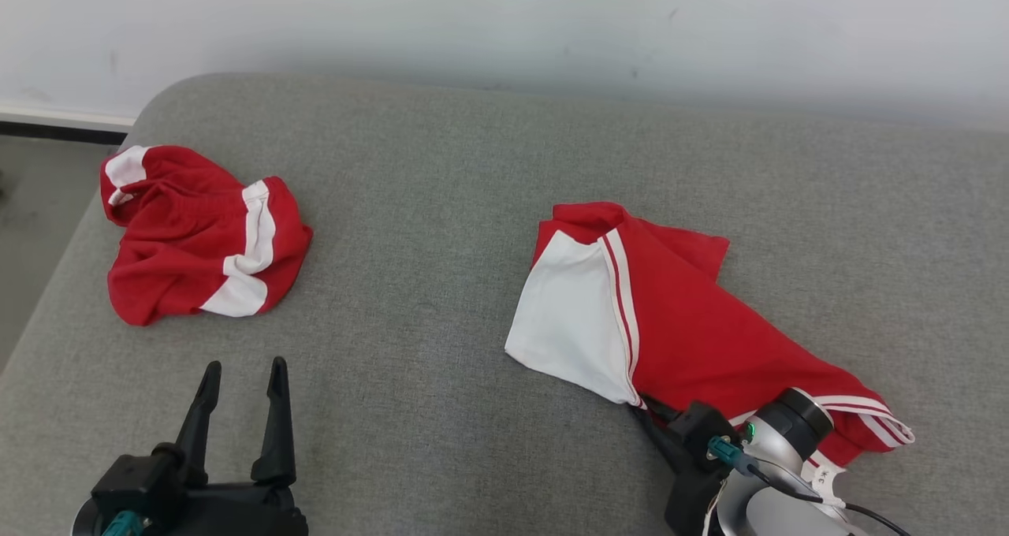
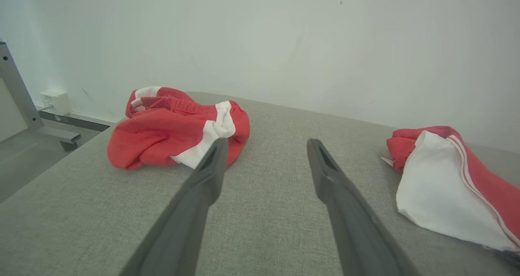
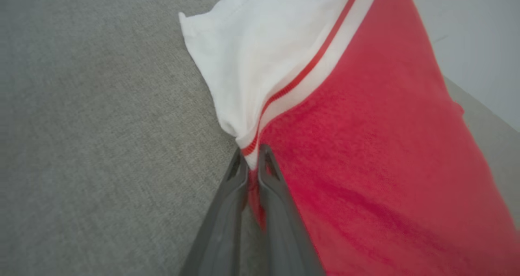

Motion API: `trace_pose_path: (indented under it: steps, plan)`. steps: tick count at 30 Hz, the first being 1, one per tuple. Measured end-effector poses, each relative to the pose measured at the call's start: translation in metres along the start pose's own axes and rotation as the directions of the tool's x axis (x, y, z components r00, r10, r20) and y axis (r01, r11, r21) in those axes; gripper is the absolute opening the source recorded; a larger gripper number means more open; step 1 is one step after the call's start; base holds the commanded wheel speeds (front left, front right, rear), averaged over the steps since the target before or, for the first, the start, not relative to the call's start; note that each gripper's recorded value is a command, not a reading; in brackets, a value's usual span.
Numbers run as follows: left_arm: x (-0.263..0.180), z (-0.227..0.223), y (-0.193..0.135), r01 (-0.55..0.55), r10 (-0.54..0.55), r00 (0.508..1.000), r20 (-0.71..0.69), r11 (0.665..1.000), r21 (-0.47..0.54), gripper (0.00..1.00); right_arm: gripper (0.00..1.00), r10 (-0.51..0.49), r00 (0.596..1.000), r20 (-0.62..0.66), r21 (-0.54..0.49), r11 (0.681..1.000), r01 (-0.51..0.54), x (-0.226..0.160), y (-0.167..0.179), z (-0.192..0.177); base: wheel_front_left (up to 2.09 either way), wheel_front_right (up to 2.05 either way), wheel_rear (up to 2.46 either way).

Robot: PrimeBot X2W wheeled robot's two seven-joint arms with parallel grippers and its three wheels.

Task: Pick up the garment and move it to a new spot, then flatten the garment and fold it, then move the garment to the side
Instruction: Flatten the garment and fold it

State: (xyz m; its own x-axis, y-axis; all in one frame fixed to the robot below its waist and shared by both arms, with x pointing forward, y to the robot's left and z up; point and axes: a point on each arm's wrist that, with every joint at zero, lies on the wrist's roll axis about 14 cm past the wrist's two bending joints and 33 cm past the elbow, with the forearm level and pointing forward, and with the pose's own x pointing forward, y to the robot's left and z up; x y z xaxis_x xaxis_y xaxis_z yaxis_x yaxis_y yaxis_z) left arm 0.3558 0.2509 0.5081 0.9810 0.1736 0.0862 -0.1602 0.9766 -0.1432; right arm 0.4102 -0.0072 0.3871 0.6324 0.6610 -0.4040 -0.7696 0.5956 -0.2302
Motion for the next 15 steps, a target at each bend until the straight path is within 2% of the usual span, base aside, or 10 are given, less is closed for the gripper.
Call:
trace_pose_path:
  steps: [4,8,10,11,15]
  plan:
    - [-0.002,0.001,-0.001,0.001,-0.001,1.000,0.002,1.000,-0.001,1.00,0.00,-0.034,0.999,0.040,0.025,0.999,0.033,-0.003,-0.007,0.010,0.00,0.00,0.00]
    - [-0.003,0.000,-0.008,0.021,-0.021,1.000,0.002,1.000,-0.006,1.00,0.00,-0.133,0.983,0.124,0.117,0.986,0.118,-0.011,-0.033,0.033,0.00,0.00,0.00]
    - [-0.001,0.000,-0.012,0.033,-0.033,0.999,0.003,0.999,-0.009,1.00,0.00,-0.198,0.963,0.180,0.171,0.971,0.168,-0.019,-0.052,0.049,0.00,0.00,0.00]
    - [0.001,0.000,-0.017,0.048,-0.048,0.999,0.003,0.999,-0.007,1.00,0.00,-0.261,0.939,0.224,0.226,0.951,0.210,-0.030,-0.071,0.061,0.00,0.00,0.00]
    - [0.004,-0.003,-0.027,0.077,-0.077,0.997,-0.004,0.997,-0.013,1.00,0.00,-0.354,0.899,0.257,0.306,0.913,0.271,-0.053,-0.101,0.066,0.00,0.00,0.00]
